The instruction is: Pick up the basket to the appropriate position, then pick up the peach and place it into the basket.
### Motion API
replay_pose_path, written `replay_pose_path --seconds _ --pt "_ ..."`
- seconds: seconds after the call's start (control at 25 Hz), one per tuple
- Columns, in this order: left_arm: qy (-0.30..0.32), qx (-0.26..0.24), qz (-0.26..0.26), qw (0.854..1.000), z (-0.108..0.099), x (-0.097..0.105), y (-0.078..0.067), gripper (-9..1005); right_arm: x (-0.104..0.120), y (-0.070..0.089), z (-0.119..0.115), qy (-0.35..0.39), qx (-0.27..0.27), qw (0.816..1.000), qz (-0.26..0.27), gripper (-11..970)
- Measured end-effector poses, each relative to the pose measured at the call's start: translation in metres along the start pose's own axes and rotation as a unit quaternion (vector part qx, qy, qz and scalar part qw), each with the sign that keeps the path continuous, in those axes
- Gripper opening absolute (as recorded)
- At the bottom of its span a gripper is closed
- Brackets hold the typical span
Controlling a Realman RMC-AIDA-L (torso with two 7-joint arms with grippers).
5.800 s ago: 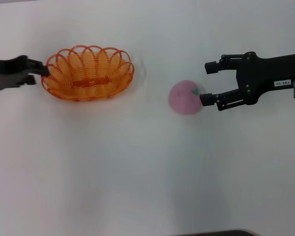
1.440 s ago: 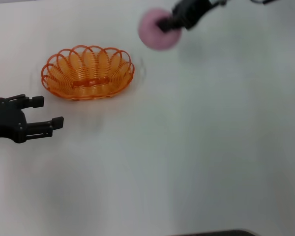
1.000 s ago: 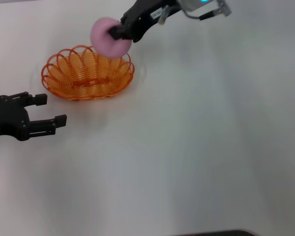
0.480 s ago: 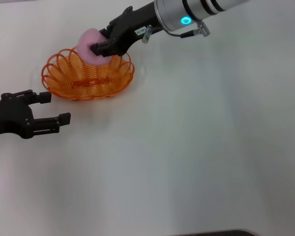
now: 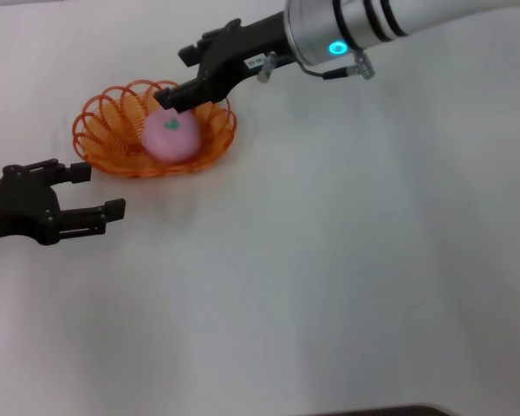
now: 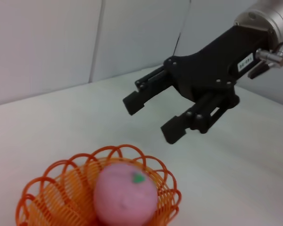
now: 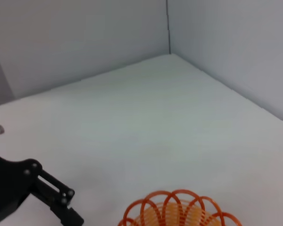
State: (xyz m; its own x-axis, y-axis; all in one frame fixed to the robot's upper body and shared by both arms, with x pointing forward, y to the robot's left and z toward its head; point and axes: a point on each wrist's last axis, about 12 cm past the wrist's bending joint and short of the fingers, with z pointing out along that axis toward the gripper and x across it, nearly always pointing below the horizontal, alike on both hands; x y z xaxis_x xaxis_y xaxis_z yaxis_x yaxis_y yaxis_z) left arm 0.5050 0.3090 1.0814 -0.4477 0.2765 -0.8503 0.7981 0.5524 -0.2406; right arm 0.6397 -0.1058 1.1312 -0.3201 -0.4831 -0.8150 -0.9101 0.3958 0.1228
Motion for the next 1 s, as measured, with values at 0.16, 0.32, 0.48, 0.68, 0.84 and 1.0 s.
replay_pose_path --seconds 0.16,0.32,0.48,0.68,0.84,1.0 --pt "-0.005 -0.003 -0.002 1.0 -0.001 0.0 0.0 843 0.013 0.002 -0.014 -0.041 -0.016 0.999 0.019 826" --pt "-0.016 -0.008 -0.005 1.0 -0.004 -0.001 0.001 843 0.035 0.007 -0.041 -0.081 -0.039 0.995 0.031 826" --pt "-0.03 -0.02 -0.009 0.999 -0.009 -0.001 0.003 843 0.065 0.009 -0.081 -0.102 -0.049 0.993 0.045 826" --pt "-0.042 -0.029 -0.016 0.999 -0.015 0.002 0.004 843 0.112 0.012 -0.131 -0.12 -0.045 0.989 0.072 825" --pt "-0.042 -0.029 -0.021 0.998 -0.017 0.004 0.003 843 0.14 0.014 -0.154 -0.109 -0.028 0.99 0.088 825" --pt "-0.042 -0.026 -0.023 0.999 -0.017 0.005 0.002 843 0.151 0.013 -0.158 -0.08 -0.021 0.992 0.1 826"
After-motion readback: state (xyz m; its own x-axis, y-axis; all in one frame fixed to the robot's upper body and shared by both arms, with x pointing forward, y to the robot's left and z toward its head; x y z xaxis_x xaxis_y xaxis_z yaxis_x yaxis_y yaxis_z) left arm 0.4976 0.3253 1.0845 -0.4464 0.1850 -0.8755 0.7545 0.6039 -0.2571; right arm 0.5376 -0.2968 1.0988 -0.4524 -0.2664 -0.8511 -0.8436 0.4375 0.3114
